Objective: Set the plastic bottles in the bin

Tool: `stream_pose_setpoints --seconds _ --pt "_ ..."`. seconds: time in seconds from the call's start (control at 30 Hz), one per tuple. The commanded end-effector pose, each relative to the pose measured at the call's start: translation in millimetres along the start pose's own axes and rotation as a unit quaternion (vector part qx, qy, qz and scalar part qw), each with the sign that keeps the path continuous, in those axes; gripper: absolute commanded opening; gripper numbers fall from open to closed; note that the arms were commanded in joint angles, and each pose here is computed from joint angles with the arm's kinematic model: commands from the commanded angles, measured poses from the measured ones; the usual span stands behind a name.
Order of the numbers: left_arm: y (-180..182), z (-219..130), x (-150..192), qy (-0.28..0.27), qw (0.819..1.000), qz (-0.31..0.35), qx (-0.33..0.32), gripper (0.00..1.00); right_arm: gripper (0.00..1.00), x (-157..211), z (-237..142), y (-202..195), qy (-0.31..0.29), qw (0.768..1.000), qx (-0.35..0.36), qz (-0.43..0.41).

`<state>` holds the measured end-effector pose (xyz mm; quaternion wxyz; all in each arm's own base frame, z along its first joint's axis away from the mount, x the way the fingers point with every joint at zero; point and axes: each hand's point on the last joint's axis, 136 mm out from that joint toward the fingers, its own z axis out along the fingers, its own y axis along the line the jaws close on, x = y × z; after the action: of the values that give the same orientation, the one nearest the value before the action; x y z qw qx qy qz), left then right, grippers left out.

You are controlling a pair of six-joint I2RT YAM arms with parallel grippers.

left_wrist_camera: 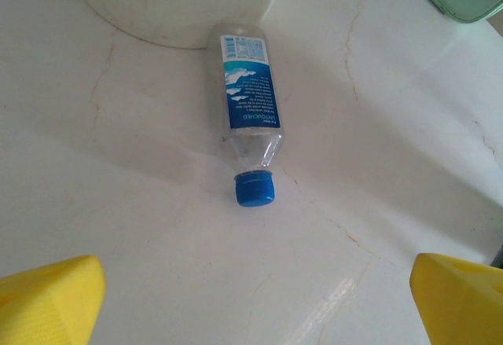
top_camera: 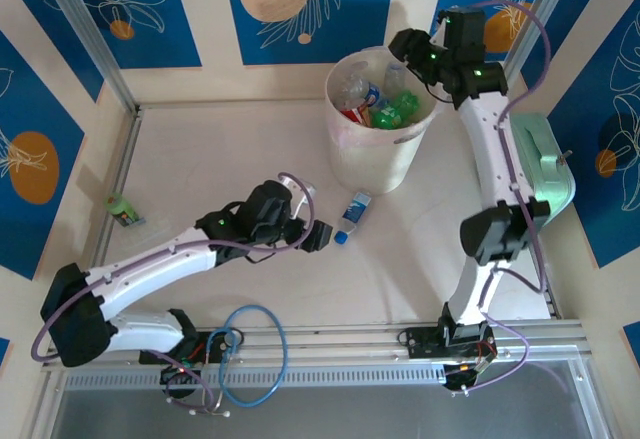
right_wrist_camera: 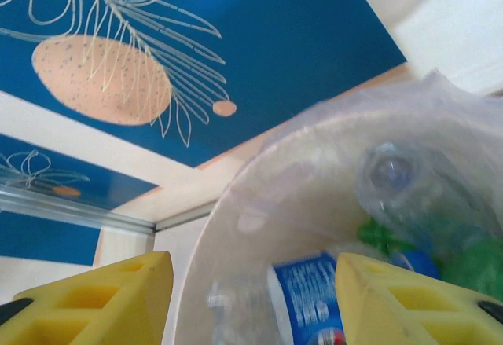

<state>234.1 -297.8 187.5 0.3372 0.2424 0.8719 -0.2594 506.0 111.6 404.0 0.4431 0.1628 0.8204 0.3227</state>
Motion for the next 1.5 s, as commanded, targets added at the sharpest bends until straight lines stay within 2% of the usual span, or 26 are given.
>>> stream_pose_setpoints --seconds 0.0,0.23,0.4,0.5,0.57,0.67,0.83,1.17,1.33,1.47 --pt "-3 6 -15 -0.008 1.000 0.009 -0.001 0.97 0.57 -2 -71 37 -0.044 0.997 -0.048 -0.040" --pt "-14 42 -4 0.044 0.998 0.037 0.028 0.93 0.57 71 -157 19 -0.031 0.997 -0.055 -0.052" --pt "-14 75 5 0.094 0.993 0.065 0.025 0.85 0.57 126 -205 -8 -0.012 0.999 -0.043 -0.029" --pt "-10 95 10 0.110 0.991 0.080 0.018 0.80 0.57 154 -224 -25 -0.003 0.999 -0.032 -0.012" --pt "-11 105 16 0.131 0.987 0.084 0.023 0.73 0.57 168 -231 -37 0.002 1.000 -0.023 -0.003" --pt "-12 119 22 0.145 0.985 0.083 0.028 0.73 0.57 185 -236 -51 0.014 1.000 -0.010 0.006" --pt "-10 140 21 0.150 0.985 0.088 0.022 0.86 0.58 199 -241 -62 0.028 1.000 0.001 0.012" --pt "-3 176 19 0.163 0.982 0.091 -0.001 0.88 0.62 205 -256 -62 0.029 0.999 0.000 0.015" --pt "3 186 27 0.179 0.979 0.097 -0.011 0.84 0.65 203 -266 -60 0.020 1.000 -0.001 0.015" --pt "5 187 29 0.182 0.978 0.100 -0.015 0.75 0.65 200 -270 -58 0.014 1.000 0.001 0.011"
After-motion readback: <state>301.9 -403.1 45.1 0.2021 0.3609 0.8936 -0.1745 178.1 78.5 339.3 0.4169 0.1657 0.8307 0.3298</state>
